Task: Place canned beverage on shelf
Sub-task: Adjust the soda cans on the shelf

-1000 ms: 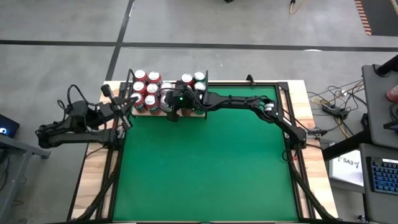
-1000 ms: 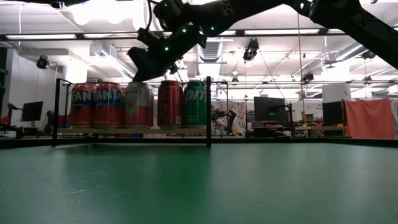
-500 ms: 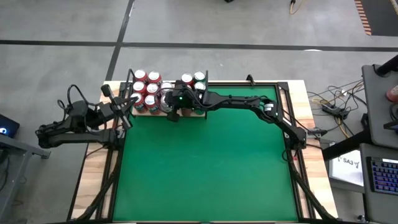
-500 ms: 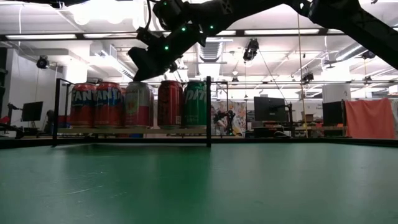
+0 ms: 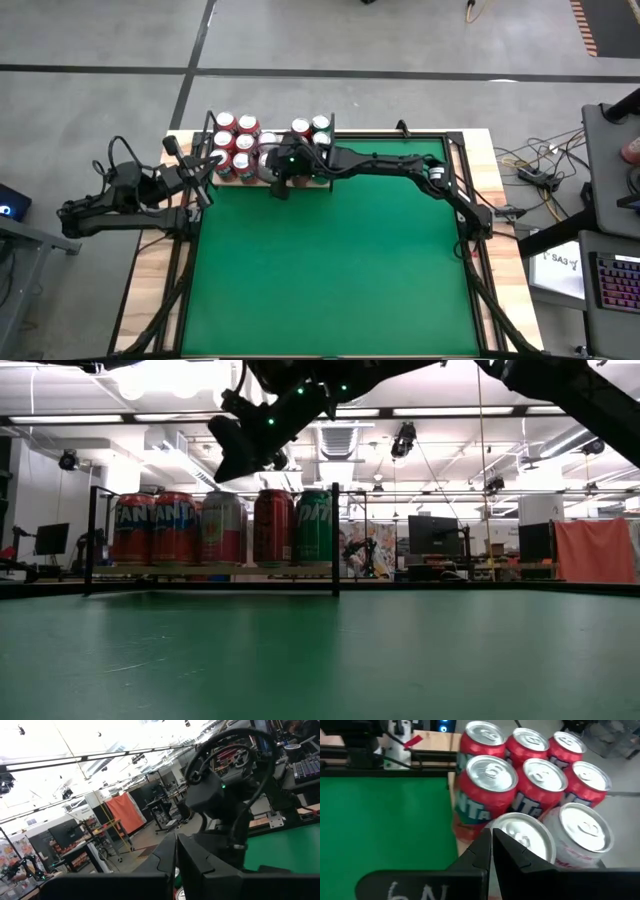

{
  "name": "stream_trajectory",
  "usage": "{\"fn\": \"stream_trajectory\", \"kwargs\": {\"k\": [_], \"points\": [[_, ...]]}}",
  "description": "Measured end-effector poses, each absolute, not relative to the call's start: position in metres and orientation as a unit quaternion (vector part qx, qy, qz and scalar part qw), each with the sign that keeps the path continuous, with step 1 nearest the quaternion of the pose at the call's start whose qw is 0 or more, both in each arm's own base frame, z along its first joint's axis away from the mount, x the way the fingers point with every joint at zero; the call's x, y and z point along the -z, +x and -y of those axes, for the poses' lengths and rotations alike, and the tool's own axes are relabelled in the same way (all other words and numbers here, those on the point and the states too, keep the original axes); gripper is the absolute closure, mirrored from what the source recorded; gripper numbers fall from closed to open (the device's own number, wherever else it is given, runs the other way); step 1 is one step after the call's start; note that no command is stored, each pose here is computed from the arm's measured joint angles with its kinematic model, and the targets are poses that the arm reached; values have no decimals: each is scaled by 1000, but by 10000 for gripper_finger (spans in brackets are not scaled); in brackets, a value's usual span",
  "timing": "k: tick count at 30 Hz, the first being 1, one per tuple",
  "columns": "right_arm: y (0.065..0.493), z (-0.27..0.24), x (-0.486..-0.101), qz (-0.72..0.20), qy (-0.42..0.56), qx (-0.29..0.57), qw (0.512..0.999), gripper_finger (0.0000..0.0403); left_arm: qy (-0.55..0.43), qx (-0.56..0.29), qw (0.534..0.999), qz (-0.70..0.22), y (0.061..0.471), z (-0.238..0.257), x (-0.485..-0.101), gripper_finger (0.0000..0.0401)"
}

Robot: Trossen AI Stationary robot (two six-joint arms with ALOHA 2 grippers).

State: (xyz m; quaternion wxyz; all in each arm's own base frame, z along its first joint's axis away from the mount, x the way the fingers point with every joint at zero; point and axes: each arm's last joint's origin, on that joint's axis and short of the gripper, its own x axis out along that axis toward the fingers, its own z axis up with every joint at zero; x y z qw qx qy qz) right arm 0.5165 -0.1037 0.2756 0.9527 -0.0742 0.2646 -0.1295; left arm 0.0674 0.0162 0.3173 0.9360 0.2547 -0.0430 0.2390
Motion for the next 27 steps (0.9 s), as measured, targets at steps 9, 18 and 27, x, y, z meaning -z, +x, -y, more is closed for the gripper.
{"fn": "stream_trajectory", "kwargs": {"k": [9, 18, 27], "points": [[513, 98, -270, -303, -73, 120, 943, 394, 255, -239, 936, 43, 67, -16, -317, 401], [511, 102, -268, -310, -75, 126, 939, 394, 255, -239, 936, 43, 67, -16, -317, 401], [511, 107, -268, -312, -84, 128, 938, 394, 255, -239, 936, 43, 67, -16, -317, 401]]}}
